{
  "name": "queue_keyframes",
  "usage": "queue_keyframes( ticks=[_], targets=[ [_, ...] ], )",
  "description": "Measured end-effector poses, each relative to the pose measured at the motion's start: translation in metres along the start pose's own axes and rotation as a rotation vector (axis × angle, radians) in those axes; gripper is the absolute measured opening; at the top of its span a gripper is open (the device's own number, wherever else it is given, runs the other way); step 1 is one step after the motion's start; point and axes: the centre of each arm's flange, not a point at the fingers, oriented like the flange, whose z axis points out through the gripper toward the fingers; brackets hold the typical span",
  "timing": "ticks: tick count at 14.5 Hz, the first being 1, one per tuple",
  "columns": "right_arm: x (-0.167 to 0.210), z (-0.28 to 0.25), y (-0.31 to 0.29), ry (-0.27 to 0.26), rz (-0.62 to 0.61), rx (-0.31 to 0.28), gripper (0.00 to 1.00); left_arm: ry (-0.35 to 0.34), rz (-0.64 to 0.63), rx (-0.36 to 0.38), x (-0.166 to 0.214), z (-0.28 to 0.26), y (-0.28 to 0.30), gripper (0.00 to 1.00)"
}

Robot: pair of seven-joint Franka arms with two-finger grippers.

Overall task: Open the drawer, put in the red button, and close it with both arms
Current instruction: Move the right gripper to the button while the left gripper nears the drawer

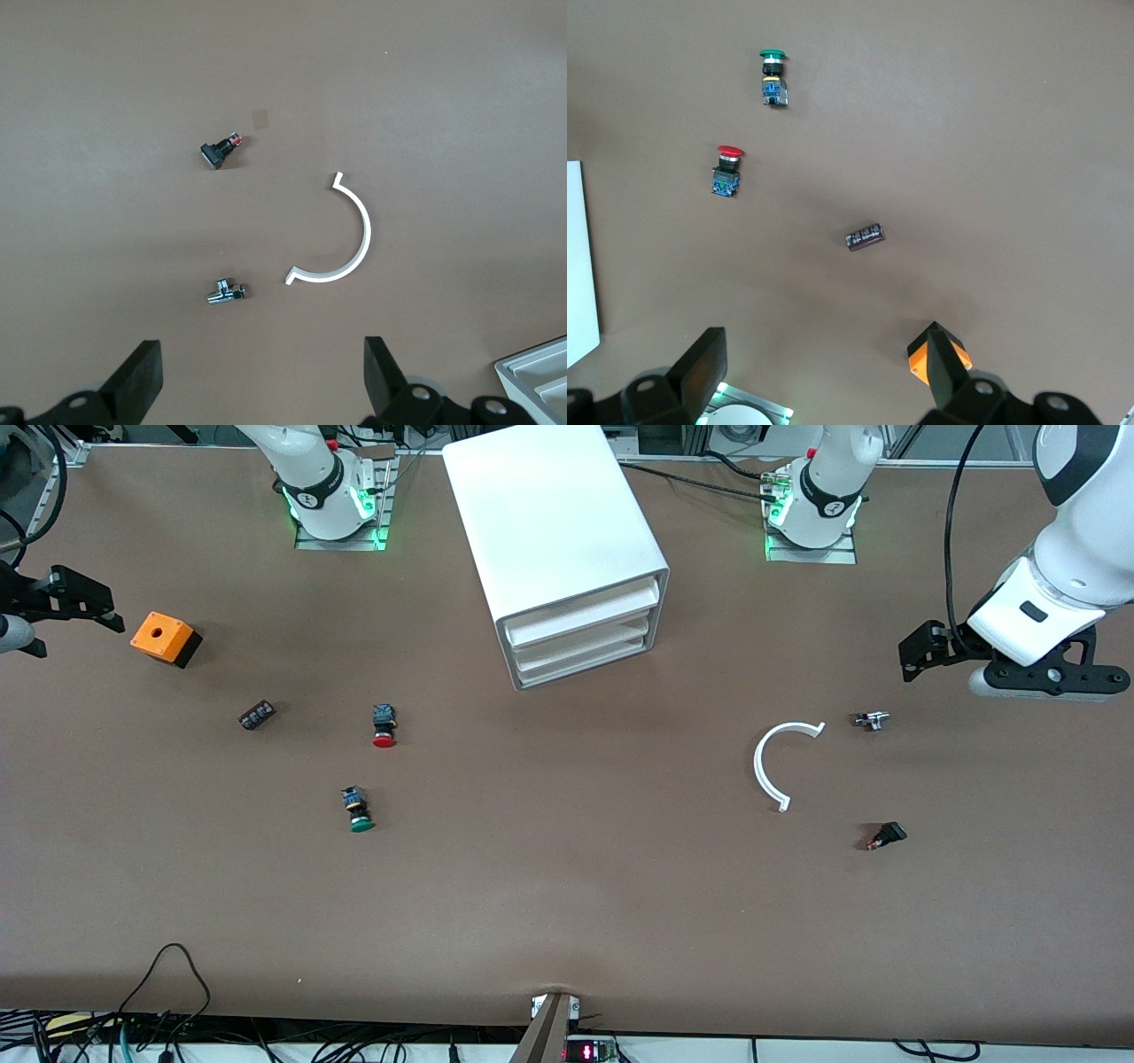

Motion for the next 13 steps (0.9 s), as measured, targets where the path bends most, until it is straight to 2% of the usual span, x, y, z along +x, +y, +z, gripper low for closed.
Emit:
queue_keyframes(
  ticks=[9, 11, 13],
  targets=[
    [0.0002, 0.0000, 0.0001, 0.001, 0.000, 0.000, 1.00, -0.001, 0.000, 0.000, -0.0001, 0.0001, 0.0002, 1.00],
    [0.0005, 0.0006, 0.0002, 0.000, 0.000, 0.000, 1.00, -0.035, 0.002, 0.002, -0.0036, 0.0028, 0.0005, 1.00],
    [0.0035, 0.0041, 0.0030, 0.003, 0.002, -0.001, 1.00, -0.116, 0.013, 0.005, -0.0096, 0.0064, 0.0050, 1.00]
  ],
)
